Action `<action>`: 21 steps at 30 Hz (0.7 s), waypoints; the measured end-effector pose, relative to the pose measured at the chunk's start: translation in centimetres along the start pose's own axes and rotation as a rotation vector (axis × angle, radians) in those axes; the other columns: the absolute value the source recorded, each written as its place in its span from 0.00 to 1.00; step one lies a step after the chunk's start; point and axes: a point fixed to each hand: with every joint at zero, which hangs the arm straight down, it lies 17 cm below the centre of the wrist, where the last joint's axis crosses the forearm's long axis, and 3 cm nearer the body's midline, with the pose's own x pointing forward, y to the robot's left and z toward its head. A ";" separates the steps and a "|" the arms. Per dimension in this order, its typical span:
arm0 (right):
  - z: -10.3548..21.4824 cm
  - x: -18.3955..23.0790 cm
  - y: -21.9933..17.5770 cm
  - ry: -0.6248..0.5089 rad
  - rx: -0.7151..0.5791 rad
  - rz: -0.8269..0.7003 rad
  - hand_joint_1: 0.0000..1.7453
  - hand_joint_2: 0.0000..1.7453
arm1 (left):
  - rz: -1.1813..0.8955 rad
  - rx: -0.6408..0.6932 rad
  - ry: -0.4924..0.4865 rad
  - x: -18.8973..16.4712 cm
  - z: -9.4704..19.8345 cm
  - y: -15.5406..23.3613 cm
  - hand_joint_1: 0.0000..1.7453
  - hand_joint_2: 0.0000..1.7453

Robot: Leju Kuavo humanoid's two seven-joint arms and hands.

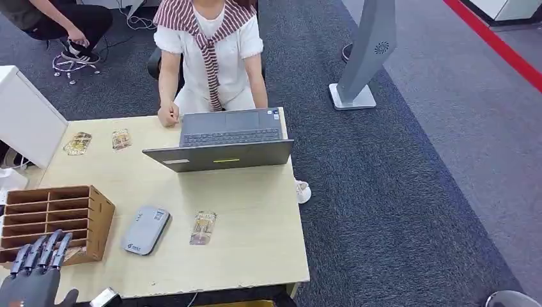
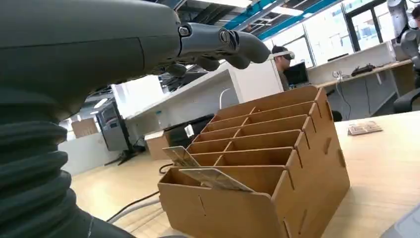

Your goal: Pass the card to the sensor for recognition and then transmit it.

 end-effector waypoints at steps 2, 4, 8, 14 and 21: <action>0.0 0.0 0.0 0.000 0.000 0.000 0.00 1.00 | -0.002 0.020 0.001 0.0 -0.1 0.3 0.00 1.00; 0.0 0.0 0.0 0.002 0.000 0.001 0.00 1.00 | -0.003 0.060 0.002 0.0 -0.4 0.9 0.00 1.00; 0.0 0.0 0.0 0.003 -0.001 0.001 0.00 1.00 | 0.004 0.104 0.019 -0.9 -0.9 1.2 0.00 1.00; 0.0 0.0 0.0 0.003 -0.001 0.007 0.00 1.00 | 0.005 0.129 0.054 -2.3 -1.2 1.0 0.00 1.00; 0.0 0.0 0.0 0.002 -0.001 0.018 0.00 1.00 | 0.005 0.128 0.103 -4.2 -1.3 -0.1 0.00 1.00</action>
